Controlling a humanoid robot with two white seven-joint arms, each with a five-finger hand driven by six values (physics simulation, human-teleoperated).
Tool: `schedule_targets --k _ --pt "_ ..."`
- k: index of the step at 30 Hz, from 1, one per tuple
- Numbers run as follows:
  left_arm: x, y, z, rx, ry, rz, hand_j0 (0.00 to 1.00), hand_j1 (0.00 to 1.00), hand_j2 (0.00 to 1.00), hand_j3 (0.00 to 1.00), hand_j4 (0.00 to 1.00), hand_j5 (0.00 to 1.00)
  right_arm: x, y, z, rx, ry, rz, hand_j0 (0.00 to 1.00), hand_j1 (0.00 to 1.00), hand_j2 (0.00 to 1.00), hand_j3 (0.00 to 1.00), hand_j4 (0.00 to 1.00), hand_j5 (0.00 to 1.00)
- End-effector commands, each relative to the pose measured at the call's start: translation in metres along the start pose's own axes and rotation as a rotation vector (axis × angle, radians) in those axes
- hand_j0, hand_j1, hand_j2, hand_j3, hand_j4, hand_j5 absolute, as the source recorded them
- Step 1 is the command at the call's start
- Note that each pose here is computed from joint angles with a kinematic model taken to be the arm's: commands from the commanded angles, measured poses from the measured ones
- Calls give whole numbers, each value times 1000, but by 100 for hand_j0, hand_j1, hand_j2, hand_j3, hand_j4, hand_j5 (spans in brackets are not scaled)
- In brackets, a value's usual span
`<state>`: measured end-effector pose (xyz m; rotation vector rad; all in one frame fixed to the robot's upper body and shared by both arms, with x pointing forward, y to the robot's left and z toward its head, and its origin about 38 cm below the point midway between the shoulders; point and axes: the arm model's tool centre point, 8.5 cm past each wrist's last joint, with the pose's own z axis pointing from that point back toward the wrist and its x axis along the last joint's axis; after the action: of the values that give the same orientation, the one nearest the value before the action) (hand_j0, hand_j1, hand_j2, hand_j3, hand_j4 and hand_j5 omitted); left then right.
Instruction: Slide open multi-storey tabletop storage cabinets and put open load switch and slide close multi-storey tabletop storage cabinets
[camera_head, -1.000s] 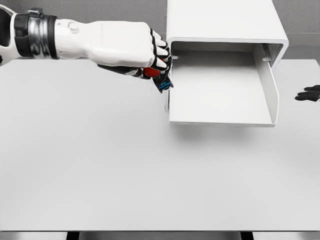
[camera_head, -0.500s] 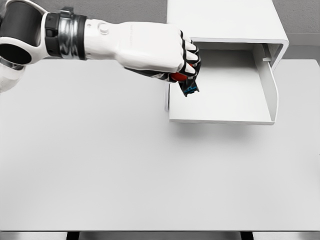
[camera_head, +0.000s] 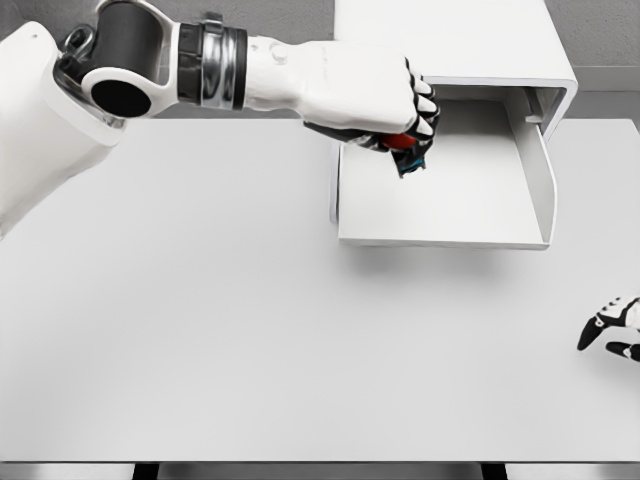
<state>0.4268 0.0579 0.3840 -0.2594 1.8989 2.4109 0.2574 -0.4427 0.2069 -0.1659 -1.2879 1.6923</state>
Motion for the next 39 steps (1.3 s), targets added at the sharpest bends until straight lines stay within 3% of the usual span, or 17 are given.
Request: schedule_targets --k 1,5,11,19,22,24,25,27,29,31,32,34,36,39 --pt "-2 -1 -5 1 3 6 42 42 42 42 42 42 0 2 -3 15 -7 -7 54 54 54 54 54 54" --pt "-6 -4 -3 1 13 21 57 57 57 57 57 57 2 -21 -3 -12 -10 47 59 59 59 59 59 59" --pt "-20 -12 -12 2 35 73 86 86 86 86 86 86 3 -21 -3 -14 -13 44 60 60 60 60 60 60" --pt "-13 -7 -19 15 7 65 100 100 100 100 100 100 3 -17 -7 -2 -23 37 60 60 60 60 60 60" --pt "10 9 14 48 -42 38 100 100 100 100 100 100 5 -31 -7 -12 -24 71 60 60 60 60 60 60" --pt "10 10 74 87 -19 136 100 100 100 100 100 100 6 -33 -9 -11 -28 78 60 60 60 60 60 60" --pt "6 5 100 80 26 169 100 100 100 100 100 100 6 -35 -10 -13 -32 83 60 60 60 60 60 60" --pt "-3 -17 169 5 193 214 100 100 100 100 100 100 8 -36 -16 2 -47 89 60 60 60 60 60 60" --pt "-6 -60 240 -70 371 336 100 100 100 100 100 100 10 -36 -24 11 -67 93 59 59 59 59 59 59" --pt "-28 -99 301 -93 566 460 100 100 100 100 100 100 12 -38 -29 15 -78 98 59 59 59 59 59 59" --pt "-27 -116 299 -101 569 500 100 100 100 100 100 100 12 -39 -30 15 -81 100 59 59 59 59 59 59" --pt "-28 -127 255 -87 468 509 100 100 100 100 100 100 12 -41 -30 13 -82 105 59 59 59 59 59 59" --pt "-22 -147 249 -123 462 531 100 100 100 100 100 100 13 -43 -30 11 -82 112 59 59 59 59 59 59" --pt "-22 -147 250 -126 467 531 100 100 100 100 100 100 15 -46 -36 12 -98 120 59 59 59 59 59 59"
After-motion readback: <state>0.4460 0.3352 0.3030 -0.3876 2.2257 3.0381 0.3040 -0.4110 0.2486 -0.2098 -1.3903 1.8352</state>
